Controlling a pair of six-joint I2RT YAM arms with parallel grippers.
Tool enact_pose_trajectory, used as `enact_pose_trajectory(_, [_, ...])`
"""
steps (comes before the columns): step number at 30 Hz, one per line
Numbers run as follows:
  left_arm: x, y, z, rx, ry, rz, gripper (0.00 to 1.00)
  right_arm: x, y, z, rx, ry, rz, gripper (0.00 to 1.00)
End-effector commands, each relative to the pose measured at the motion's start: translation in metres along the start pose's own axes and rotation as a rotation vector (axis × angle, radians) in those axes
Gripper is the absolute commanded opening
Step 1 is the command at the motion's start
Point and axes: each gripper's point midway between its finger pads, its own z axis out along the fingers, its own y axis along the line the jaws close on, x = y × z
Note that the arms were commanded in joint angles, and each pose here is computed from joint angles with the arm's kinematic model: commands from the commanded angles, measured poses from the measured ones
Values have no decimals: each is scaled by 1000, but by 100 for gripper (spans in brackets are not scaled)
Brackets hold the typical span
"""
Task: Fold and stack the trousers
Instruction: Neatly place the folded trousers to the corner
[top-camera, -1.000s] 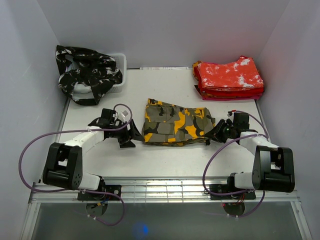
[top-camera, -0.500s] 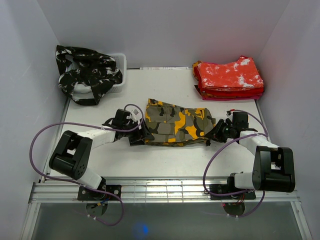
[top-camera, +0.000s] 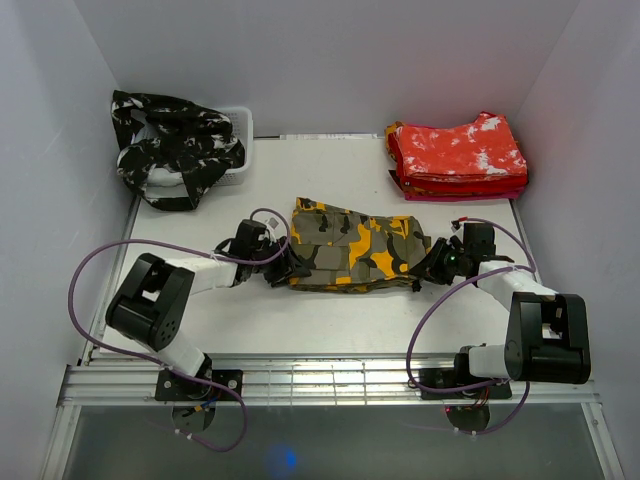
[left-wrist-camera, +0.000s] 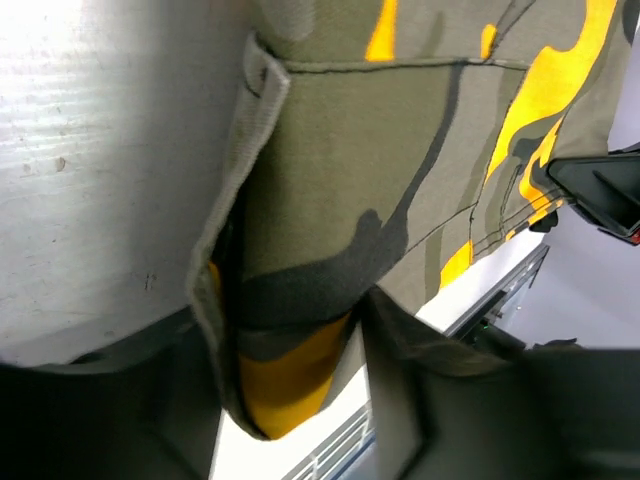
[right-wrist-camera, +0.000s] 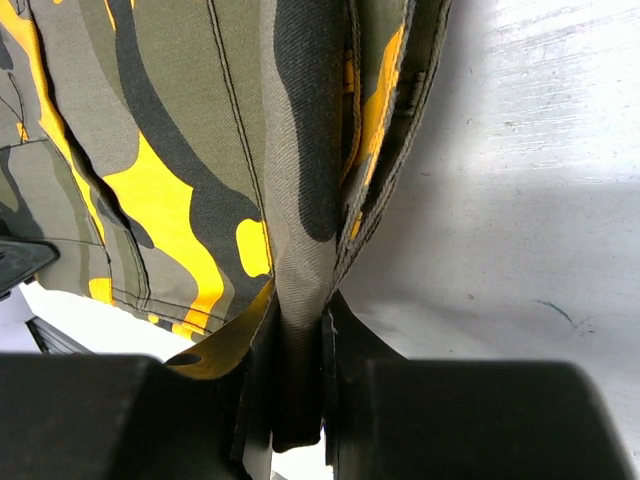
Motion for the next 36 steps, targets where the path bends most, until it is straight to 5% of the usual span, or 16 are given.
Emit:
enact_pose_trajectory(1, [2,-1,5,19,-7,-14,56,-8,2,0,11,-17,-45,8])
enact_pose_trajectory(6, [-8,-12,-7,6,-25,65,24,-28,10,-7,29,-61,-115,8])
enact_pose_trajectory(10, [-30,-36,-28,-63,-85,237,0,-45,57,-20,14,-130,-392,8])
enact_pose_trajectory(20, [-68,-91,-79,-185,-286,657,0,-77,141,-71,89,-400,-1014,8])
enact_pose_trajectory(29, [-97,-188,-119,47,-489,861,0,-130,193,-125,133,-657,-1142,8])
enact_pose_trajectory(36, [-134,-270,-105,233,-583,903,0,-204,201,-173,280,-882,-1112,8])
